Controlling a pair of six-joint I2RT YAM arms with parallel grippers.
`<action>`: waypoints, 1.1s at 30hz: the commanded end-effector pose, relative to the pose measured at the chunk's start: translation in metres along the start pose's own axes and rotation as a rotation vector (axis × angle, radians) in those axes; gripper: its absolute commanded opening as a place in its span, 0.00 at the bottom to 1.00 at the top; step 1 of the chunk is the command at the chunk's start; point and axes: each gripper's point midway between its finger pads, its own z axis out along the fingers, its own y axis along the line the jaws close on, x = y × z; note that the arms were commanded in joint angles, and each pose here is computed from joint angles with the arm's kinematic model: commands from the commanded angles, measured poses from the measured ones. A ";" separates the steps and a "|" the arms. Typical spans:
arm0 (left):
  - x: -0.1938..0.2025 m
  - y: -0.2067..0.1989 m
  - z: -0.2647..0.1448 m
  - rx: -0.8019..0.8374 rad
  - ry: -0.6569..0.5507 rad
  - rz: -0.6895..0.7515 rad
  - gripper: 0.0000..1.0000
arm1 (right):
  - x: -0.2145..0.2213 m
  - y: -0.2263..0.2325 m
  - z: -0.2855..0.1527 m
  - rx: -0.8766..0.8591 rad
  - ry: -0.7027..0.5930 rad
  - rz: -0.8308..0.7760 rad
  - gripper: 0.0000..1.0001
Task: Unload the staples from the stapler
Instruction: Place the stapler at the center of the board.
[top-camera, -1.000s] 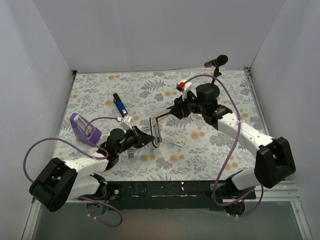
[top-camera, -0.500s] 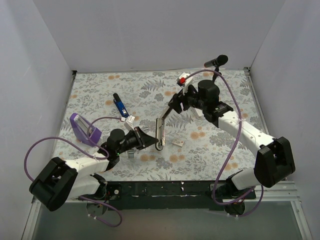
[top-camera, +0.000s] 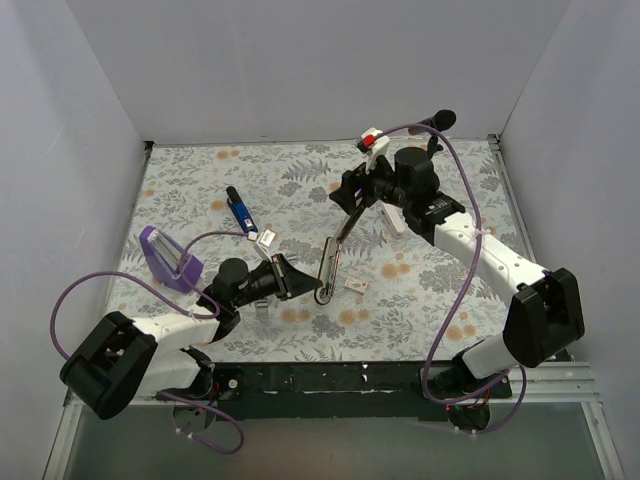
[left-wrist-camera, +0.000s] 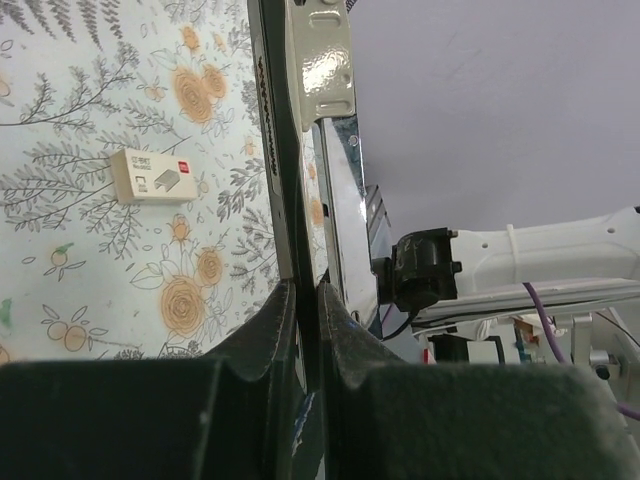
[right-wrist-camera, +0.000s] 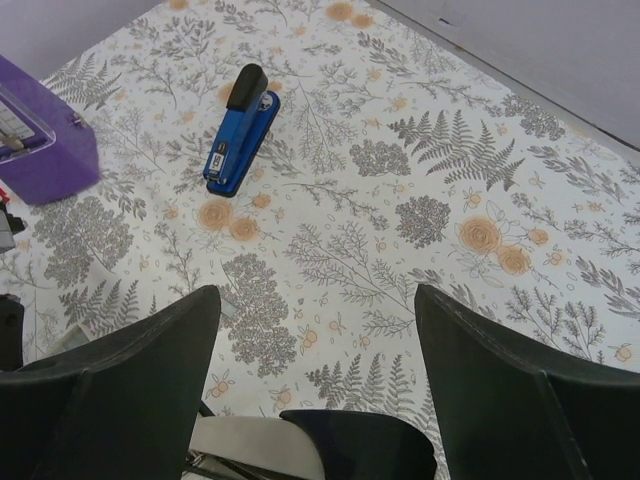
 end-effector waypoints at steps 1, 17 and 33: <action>-0.015 -0.051 -0.004 0.205 -0.043 0.136 0.00 | -0.034 -0.008 0.001 0.037 -0.064 -0.013 0.86; -0.002 -0.071 -0.017 0.342 -0.008 0.206 0.00 | -0.012 -0.011 0.025 0.009 0.011 0.079 0.85; -0.055 -0.041 -0.003 0.088 -0.251 0.145 0.00 | -0.061 -0.023 -0.040 0.284 0.033 0.320 0.80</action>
